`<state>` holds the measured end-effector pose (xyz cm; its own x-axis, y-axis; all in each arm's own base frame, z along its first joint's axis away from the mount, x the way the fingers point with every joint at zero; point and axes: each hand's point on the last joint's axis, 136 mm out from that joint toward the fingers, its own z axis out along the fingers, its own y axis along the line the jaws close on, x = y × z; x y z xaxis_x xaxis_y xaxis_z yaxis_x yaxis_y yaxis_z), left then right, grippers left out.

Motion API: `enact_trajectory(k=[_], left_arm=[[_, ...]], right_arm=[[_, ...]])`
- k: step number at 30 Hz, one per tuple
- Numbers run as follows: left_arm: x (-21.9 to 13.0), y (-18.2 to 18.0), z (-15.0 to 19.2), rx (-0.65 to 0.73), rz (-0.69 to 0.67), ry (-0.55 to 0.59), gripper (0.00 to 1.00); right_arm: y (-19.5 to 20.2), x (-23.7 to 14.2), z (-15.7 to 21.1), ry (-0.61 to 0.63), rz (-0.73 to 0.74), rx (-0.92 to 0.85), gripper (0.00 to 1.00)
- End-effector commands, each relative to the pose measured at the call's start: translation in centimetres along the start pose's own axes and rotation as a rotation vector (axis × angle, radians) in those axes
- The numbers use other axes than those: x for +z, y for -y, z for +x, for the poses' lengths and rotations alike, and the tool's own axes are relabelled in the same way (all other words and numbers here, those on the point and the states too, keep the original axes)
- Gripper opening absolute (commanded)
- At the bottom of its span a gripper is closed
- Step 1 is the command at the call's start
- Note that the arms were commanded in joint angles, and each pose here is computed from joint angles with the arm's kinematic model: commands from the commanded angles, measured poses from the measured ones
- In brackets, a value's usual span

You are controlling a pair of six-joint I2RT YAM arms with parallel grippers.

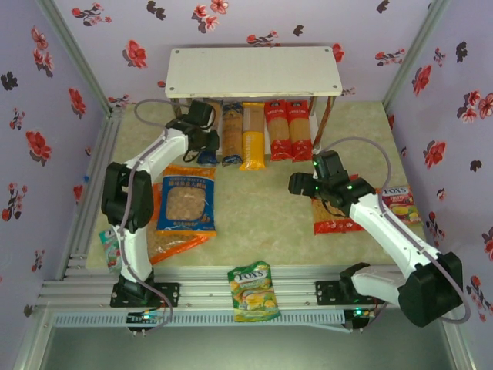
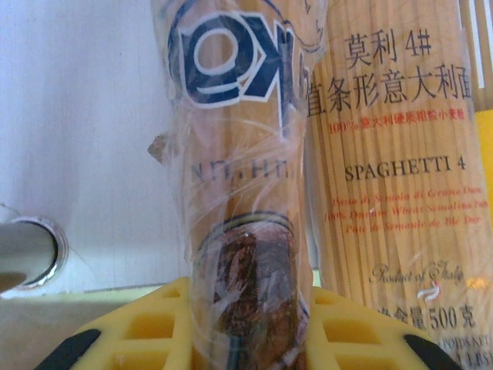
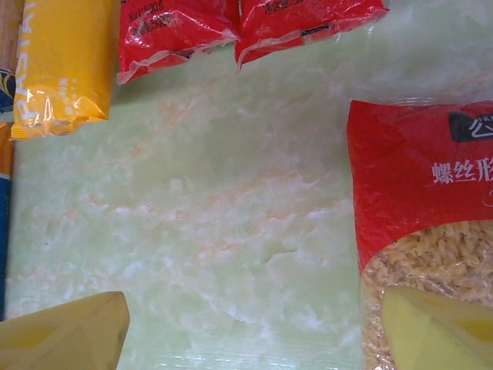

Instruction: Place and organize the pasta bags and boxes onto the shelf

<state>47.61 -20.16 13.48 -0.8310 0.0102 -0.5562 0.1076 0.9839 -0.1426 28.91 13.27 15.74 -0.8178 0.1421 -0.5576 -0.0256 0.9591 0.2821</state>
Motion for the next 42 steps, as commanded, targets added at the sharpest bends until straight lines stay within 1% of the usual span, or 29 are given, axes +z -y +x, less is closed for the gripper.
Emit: enact_trajectory(k=[1,10,11,15,16,17,19,21,23,25,27,31,33,38,41,42], left_arm=[[-0.9,0.7,-4.5,0.024,0.007,0.132,0.00],[1.4,0.0,-4.3,0.013,-0.048,0.116,0.00],[1.5,-0.1,-4.4,0.011,-0.050,0.117,0.01],[2.1,-0.2,-4.3,0.009,-0.057,0.113,0.33],[2.2,-0.2,-4.2,0.010,-0.059,0.112,0.38],[2.3,-0.3,-4.1,0.009,-0.064,0.111,0.41],[2.3,-0.4,-4.1,0.012,-0.068,0.110,0.44],[2.5,-0.5,-4.0,0.016,-0.075,0.108,0.49],[2.6,-0.7,-3.9,0.016,-0.079,0.103,0.52],[2.6,-1.0,-3.9,0.010,-0.085,0.102,0.58],[2.6,-1.2,-3.8,0.007,-0.085,0.104,0.68],[1.9,-0.9,-4.2,0.019,-0.055,0.141,0.95],[1.3,-0.6,-4.5,0.027,-0.037,0.165,0.97],[-1.0,0.0,-5.1,0.038,0.011,0.256,0.95],[-3.0,1.5,-4.5,0.071,0.047,0.293,0.94],[-3.6,2.1,-3.8,0.085,0.059,0.294,0.93]], right_arm=[[-0.5,-0.4,-1.5,0.033,-0.010,-0.019,0.86],[-0.3,-0.1,-1.3,0.023,0.004,-0.027,0.86],[-0.2,-0.1,-1.3,0.021,0.006,-0.026,0.86],[-0.1,-0.2,-1.1,0.020,0.010,-0.026,0.86],[0.0,-0.2,-1.1,0.021,0.010,-0.026,0.86],[0.0,-0.2,-1.0,0.021,0.011,-0.025,0.86],[0.1,-0.2,-1.0,0.021,0.012,-0.025,0.86],[0.1,-0.3,-0.9,0.019,0.013,-0.025,0.86],[0.1,-0.3,-0.8,0.018,0.013,-0.026,0.86],[0.1,-0.3,-0.8,0.017,0.012,-0.025,0.86],[0.1,-0.4,-0.8,0.016,0.009,-0.026,0.86],[0.1,-0.5,-0.7,0.014,0.008,-0.025,0.86],[0.1,-0.4,-0.6,0.014,0.006,-0.025,0.86],[0.0,-0.4,-0.6,0.011,0.003,-0.020,0.86],[0.0,-0.4,-0.7,0.012,0.002,-0.022,0.86],[-0.1,-0.4,-0.7,0.012,0.001,-0.020,0.86]])
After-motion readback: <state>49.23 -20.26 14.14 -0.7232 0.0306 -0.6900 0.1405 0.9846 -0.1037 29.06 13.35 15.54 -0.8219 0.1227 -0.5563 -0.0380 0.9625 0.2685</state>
